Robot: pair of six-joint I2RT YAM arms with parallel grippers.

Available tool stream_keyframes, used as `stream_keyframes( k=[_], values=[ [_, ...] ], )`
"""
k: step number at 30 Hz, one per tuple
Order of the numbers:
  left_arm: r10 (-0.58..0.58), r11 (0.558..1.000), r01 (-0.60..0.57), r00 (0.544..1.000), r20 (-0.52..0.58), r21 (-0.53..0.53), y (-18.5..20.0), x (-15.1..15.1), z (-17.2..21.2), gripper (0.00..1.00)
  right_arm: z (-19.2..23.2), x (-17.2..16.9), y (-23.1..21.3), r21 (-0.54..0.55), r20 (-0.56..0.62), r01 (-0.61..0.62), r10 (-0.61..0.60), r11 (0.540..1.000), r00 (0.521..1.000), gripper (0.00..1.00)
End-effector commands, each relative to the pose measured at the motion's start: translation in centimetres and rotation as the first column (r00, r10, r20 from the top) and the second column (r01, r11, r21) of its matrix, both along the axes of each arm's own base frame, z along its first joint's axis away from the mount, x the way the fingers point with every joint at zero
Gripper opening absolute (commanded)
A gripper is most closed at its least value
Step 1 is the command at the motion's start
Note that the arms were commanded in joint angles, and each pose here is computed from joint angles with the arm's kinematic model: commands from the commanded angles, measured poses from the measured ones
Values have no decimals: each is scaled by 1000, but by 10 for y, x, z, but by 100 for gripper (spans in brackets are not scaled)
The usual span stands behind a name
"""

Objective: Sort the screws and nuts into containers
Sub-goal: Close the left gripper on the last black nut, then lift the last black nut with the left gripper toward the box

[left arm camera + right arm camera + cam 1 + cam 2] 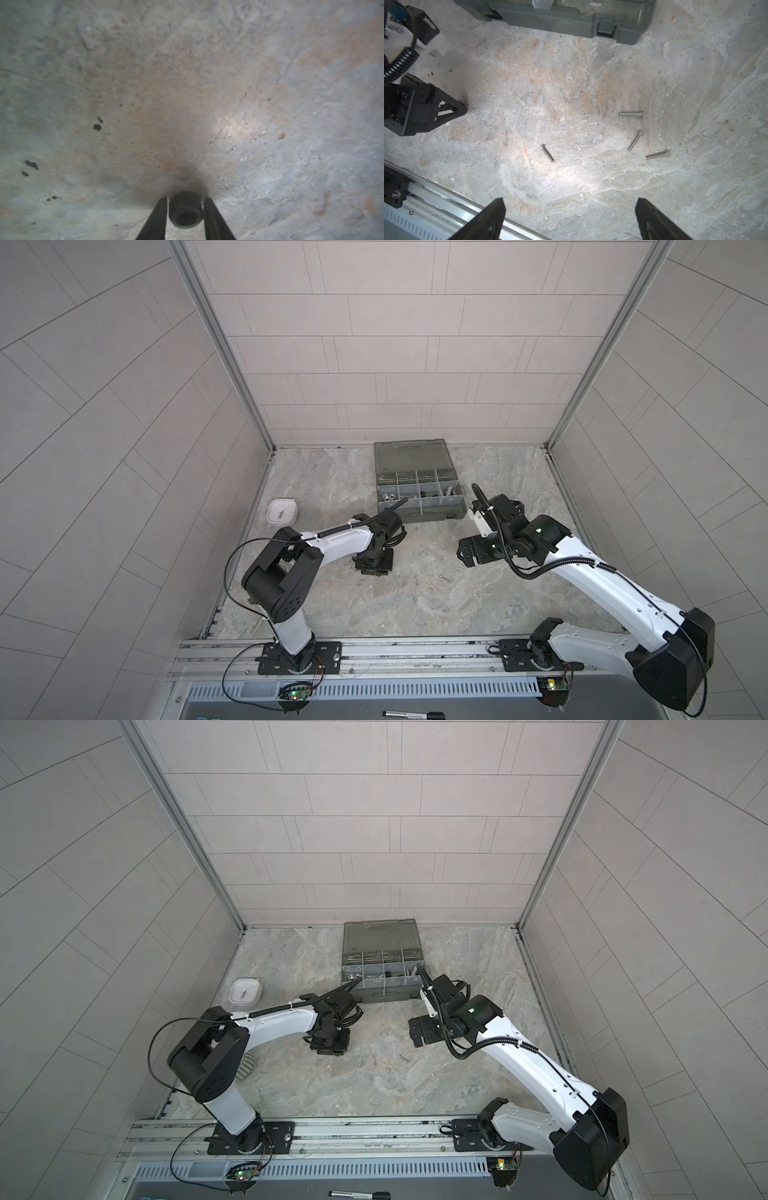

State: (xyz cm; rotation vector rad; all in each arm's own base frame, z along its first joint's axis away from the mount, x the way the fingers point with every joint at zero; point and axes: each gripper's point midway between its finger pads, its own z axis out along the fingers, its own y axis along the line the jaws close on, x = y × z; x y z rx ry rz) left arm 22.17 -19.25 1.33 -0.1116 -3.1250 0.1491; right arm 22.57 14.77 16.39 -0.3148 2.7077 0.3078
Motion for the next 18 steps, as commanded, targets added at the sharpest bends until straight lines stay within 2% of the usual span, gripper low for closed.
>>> stream_keyframes(
  k=[1,10,18],
  values=[
    [-4,1000,4,1000,-7,12,-3,1,-2,30,3,-1,-3,1,13,1,-1,1000,1000,99],
    [-26,1000,26,1000,-6,5,-9,6,3,20,6,2,-4,1,16,3,-3,1000,1000,99],
    [-68,998,68,998,7,15,-15,17,18,19,10,5,-8,-2,24,12,-12,1000,1000,99]
  ],
)
